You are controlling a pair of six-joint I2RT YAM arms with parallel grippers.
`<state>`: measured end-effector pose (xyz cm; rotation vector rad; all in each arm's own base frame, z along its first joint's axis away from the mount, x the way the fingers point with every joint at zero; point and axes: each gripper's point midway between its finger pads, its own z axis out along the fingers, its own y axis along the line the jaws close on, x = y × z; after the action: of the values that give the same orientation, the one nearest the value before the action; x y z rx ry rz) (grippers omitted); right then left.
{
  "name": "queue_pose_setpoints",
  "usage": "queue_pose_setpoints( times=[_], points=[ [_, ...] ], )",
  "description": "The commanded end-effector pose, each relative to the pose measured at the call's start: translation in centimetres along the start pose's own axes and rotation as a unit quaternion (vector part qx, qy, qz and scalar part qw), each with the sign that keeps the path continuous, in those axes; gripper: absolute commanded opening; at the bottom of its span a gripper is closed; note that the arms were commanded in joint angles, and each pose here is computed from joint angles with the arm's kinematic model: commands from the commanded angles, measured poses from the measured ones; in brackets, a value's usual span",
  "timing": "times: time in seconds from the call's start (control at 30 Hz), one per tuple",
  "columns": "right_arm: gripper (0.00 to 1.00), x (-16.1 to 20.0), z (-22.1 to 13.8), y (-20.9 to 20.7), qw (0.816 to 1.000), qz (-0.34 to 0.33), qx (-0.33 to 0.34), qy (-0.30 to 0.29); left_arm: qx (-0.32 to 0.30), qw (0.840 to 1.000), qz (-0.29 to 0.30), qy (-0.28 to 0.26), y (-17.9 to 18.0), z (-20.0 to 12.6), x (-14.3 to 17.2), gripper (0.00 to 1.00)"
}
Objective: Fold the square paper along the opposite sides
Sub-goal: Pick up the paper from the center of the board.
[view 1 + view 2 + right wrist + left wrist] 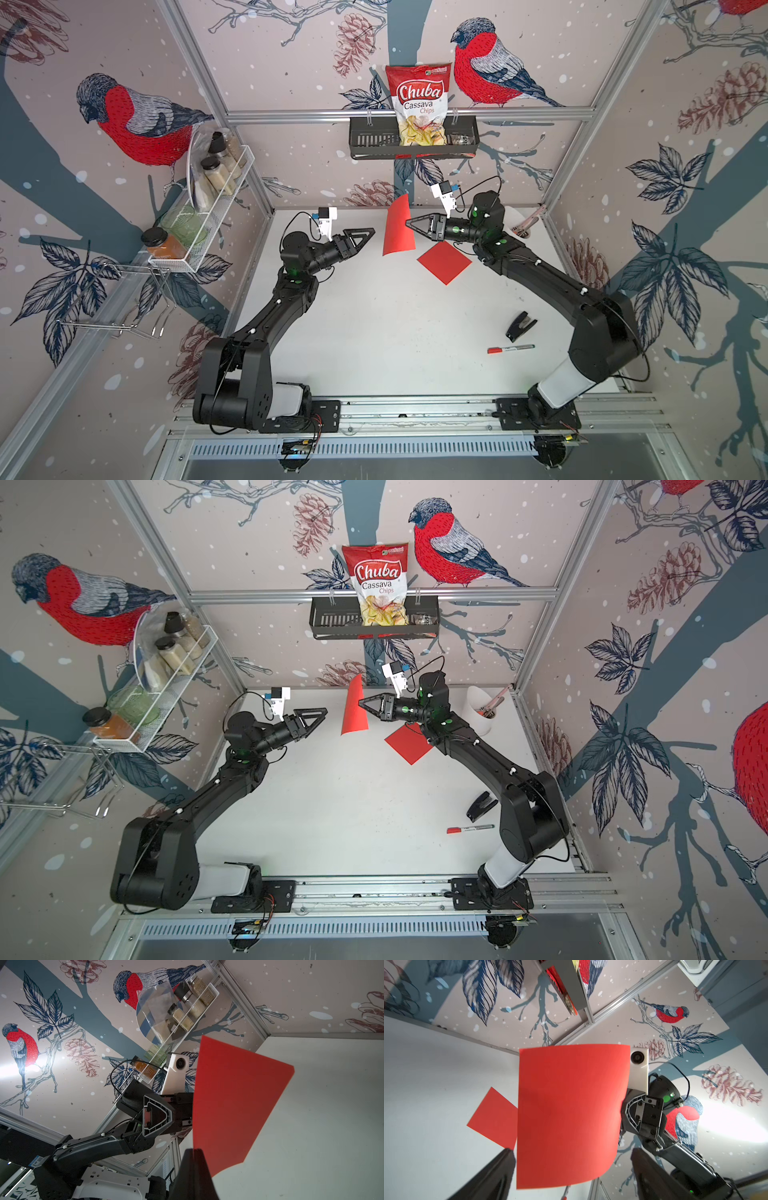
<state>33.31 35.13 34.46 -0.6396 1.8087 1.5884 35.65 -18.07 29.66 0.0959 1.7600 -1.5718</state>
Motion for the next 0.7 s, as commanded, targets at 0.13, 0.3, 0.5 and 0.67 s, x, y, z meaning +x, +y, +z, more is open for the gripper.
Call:
queue_pose_setpoints(
  times=[0.13, 0.3, 0.5, 0.67],
  points=[
    [0.00, 1.5, -0.6, 3.6, 0.997, -0.048, -0.049, 0.043, 0.106, 0.993, 0.012, 0.044, -3.6, -1.2, 1.9, 0.96],
    [0.00, 2.0, -0.3, 4.6, 0.995, -0.052, -0.063, 0.051, 0.133, 0.990, 0.014, 0.047, -4.5, -1.5, 2.1, 0.90],
    [0.00, 1.5, -0.7, 6.0, 0.995, -0.064, -0.069, 0.043, 0.122, 0.991, 0.009, 0.048, -3.4, -1.3, 2.4, 0.88],
    [0.00, 1.8, -0.4, 7.0, 0.993, -0.070, -0.078, 0.046, 0.088, 0.995, 0.013, 0.046, -2.2, -1.1, 2.5, 0.91]
  ],
)
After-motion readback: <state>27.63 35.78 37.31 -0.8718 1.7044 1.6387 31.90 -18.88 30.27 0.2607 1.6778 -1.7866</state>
